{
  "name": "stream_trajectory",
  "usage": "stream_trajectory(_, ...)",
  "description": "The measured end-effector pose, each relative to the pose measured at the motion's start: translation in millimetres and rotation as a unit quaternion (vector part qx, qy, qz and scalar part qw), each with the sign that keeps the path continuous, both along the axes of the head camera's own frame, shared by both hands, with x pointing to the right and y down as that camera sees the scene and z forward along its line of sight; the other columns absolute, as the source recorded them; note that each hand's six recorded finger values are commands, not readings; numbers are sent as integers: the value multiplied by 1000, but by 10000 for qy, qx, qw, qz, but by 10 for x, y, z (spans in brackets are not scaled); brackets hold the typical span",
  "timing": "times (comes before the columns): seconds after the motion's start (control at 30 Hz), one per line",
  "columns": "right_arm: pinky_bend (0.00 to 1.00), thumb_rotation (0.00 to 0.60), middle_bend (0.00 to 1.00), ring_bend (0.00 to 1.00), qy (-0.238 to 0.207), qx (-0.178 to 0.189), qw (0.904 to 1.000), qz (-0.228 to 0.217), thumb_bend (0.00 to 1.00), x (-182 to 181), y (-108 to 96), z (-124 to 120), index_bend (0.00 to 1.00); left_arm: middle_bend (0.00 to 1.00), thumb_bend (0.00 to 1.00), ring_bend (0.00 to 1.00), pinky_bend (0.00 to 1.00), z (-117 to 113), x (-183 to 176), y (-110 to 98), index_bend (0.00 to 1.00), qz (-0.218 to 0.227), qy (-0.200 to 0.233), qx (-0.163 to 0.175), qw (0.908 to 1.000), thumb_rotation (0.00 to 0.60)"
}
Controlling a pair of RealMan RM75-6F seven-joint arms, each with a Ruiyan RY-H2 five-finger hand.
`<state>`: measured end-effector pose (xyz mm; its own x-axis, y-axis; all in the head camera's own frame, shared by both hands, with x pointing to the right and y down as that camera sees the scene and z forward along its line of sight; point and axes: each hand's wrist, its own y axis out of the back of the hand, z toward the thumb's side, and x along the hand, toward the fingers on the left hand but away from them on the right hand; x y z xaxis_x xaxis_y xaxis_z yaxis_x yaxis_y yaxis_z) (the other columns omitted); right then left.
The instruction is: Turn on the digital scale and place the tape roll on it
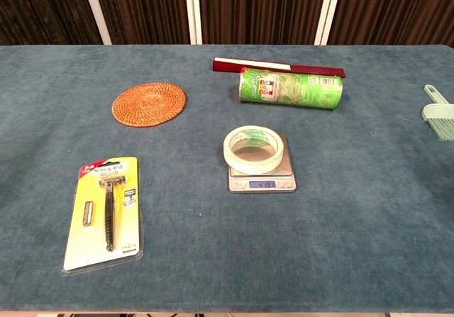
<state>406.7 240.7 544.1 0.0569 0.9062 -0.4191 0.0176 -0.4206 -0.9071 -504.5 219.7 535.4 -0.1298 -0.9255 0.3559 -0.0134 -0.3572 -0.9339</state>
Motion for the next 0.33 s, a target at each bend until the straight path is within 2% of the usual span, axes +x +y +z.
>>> stream_trajectory(0.33,0,600,3,0,116,202,9997,-3,257,24,-36,-4,0,0,39,0,0,-11,-12,-6,15,-16,2,25,10000,600)
